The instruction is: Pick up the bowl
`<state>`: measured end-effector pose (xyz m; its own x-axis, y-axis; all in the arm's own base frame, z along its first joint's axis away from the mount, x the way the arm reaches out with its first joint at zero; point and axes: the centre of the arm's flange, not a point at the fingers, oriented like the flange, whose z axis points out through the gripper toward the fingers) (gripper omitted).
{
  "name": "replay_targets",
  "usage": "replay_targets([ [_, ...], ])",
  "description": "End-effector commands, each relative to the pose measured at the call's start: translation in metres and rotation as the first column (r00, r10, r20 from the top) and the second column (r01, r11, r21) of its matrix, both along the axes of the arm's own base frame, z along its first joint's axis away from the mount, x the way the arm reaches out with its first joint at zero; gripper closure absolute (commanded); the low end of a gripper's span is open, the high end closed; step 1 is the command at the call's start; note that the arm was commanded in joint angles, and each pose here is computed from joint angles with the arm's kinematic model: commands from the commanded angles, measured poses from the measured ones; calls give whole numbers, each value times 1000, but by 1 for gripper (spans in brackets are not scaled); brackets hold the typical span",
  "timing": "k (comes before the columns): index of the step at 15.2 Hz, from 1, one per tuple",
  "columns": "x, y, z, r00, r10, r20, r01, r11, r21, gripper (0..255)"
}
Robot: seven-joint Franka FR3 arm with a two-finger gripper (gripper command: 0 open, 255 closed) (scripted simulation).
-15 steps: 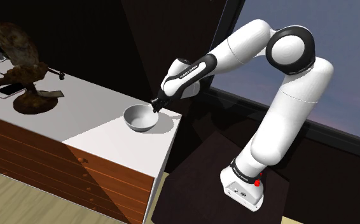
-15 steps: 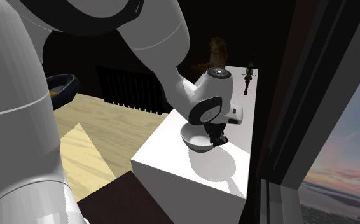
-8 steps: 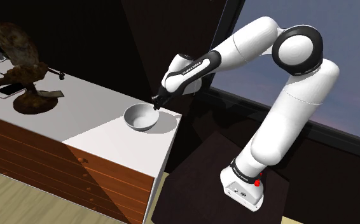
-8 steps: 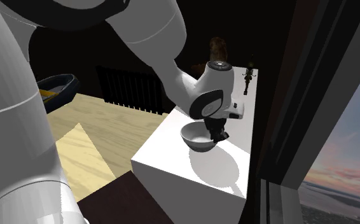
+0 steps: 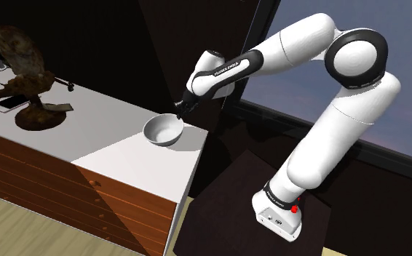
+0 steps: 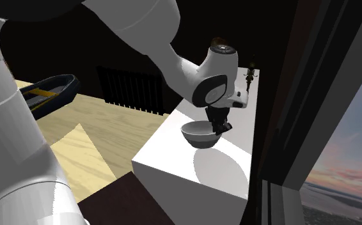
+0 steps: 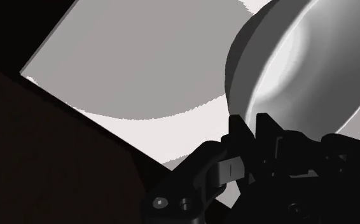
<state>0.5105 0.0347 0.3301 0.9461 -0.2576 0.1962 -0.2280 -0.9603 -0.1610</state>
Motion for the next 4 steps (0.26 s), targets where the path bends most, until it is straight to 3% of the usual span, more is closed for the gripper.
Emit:
replay_targets([
  [1, 0, 0, 10, 1000, 0, 0, 0, 1000, 0, 255],
  [4, 0, 0, 17, 1000, 0, 0, 0, 1000, 0, 255],
])
